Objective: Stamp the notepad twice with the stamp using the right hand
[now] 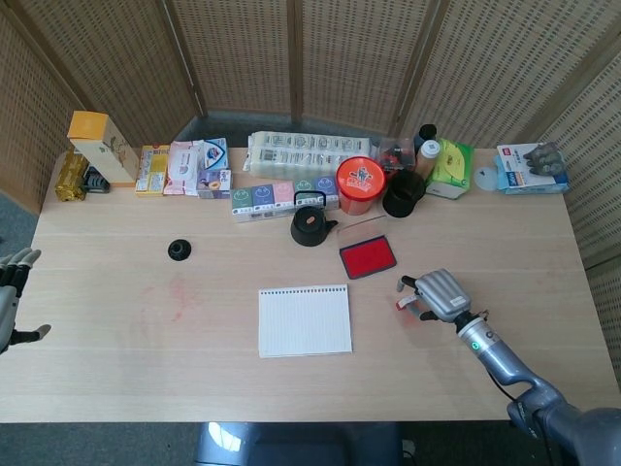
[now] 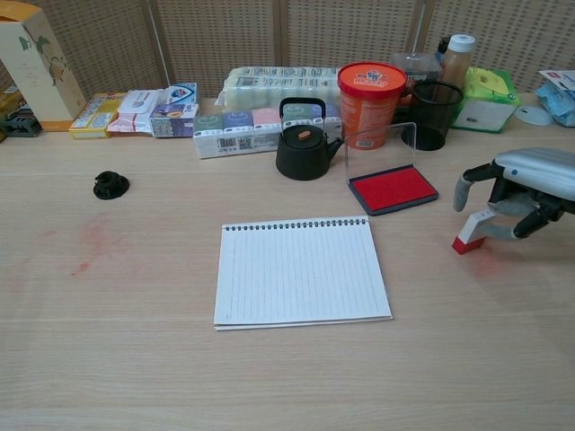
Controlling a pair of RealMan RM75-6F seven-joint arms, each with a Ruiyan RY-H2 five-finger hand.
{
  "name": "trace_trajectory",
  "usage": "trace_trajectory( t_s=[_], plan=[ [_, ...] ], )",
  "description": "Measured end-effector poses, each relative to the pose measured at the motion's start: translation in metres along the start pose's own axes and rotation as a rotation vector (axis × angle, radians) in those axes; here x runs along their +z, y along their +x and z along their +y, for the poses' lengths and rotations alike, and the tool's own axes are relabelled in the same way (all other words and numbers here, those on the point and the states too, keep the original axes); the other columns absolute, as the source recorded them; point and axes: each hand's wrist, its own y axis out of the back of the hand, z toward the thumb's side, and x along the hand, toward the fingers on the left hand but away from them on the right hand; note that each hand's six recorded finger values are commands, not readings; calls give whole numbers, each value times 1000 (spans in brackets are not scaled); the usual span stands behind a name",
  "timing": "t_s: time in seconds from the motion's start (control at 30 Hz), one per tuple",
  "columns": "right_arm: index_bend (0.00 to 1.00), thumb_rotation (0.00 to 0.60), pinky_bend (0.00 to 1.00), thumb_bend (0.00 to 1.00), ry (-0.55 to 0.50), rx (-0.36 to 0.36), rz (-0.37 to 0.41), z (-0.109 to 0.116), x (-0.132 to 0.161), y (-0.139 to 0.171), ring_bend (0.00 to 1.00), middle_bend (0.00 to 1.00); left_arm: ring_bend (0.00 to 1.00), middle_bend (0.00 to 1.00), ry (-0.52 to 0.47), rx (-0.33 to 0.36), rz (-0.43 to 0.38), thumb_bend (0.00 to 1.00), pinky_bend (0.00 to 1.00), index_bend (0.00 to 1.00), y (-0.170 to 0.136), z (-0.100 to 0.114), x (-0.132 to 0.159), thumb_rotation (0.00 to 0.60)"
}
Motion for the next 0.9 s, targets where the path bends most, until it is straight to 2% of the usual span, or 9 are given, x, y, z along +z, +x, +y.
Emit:
trace_trajectory(
  t_s=[0.43, 0.9],
  plan=[
    [446, 600, 1000, 406, 16, -5, 2, 0, 7, -3, 1000, 935, 42, 0, -4, -3, -3, 0, 114, 0, 0, 0, 0, 600],
    [487, 600, 1000, 440, -12, -1, -16, -1, 4, -3, 1000, 942, 42, 0, -6, -7, -4, 0, 114, 0, 0, 0, 0, 600]
  ],
)
